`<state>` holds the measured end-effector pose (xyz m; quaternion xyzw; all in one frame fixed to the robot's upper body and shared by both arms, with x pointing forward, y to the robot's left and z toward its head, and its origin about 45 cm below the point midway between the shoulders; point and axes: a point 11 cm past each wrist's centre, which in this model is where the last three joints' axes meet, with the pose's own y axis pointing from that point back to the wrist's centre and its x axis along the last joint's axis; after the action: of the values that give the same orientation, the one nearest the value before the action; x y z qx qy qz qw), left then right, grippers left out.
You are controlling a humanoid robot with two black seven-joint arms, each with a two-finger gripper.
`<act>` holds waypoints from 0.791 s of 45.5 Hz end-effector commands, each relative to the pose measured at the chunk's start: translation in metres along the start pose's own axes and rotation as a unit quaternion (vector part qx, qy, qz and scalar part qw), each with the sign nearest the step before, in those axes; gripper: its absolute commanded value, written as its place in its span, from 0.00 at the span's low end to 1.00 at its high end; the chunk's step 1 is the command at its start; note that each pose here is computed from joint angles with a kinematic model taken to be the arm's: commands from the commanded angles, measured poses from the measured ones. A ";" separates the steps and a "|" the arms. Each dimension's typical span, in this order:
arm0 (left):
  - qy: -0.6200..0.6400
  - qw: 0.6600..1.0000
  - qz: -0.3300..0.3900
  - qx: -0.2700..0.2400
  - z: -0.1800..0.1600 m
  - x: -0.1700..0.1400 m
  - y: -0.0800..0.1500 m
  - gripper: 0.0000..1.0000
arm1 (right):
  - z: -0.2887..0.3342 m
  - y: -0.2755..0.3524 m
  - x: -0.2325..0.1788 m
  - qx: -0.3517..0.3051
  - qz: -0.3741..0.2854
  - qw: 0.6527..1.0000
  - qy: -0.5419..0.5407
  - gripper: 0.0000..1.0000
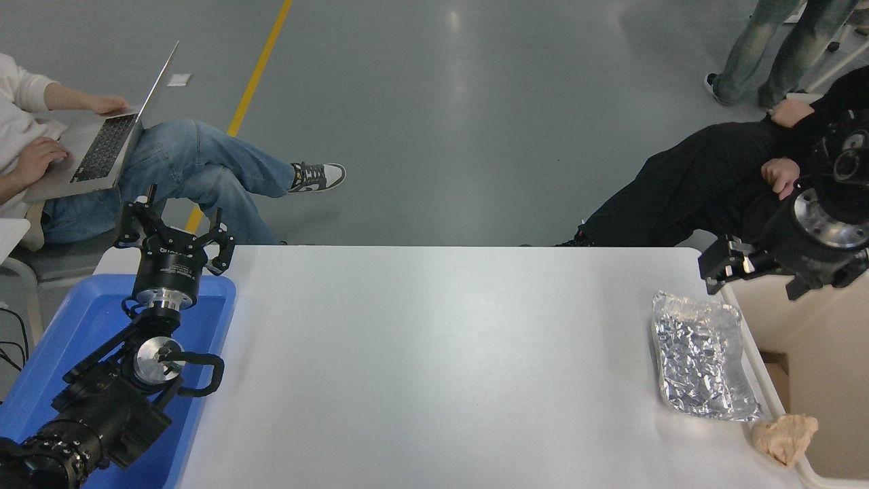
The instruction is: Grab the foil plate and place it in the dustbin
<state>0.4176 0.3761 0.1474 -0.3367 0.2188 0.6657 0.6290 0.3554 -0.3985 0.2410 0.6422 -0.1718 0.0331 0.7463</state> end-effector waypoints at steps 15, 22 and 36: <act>0.000 1.000 -0.001 0.000 0.000 -0.001 0.000 0.99 | 0.059 -0.105 -0.041 -0.068 0.084 0.993 -0.051 0.94; 0.000 1.000 0.000 0.000 0.000 0.000 0.000 0.99 | 0.055 -0.130 -0.059 -0.064 0.083 0.992 -0.066 0.93; 0.000 1.000 0.000 0.000 0.000 0.000 0.000 0.99 | 0.037 -0.160 -0.074 -0.053 0.098 0.991 -0.076 0.93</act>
<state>0.4177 0.3761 0.1475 -0.3369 0.2188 0.6656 0.6290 0.3265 -0.4564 0.0996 0.5838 -0.2779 0.0419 0.7617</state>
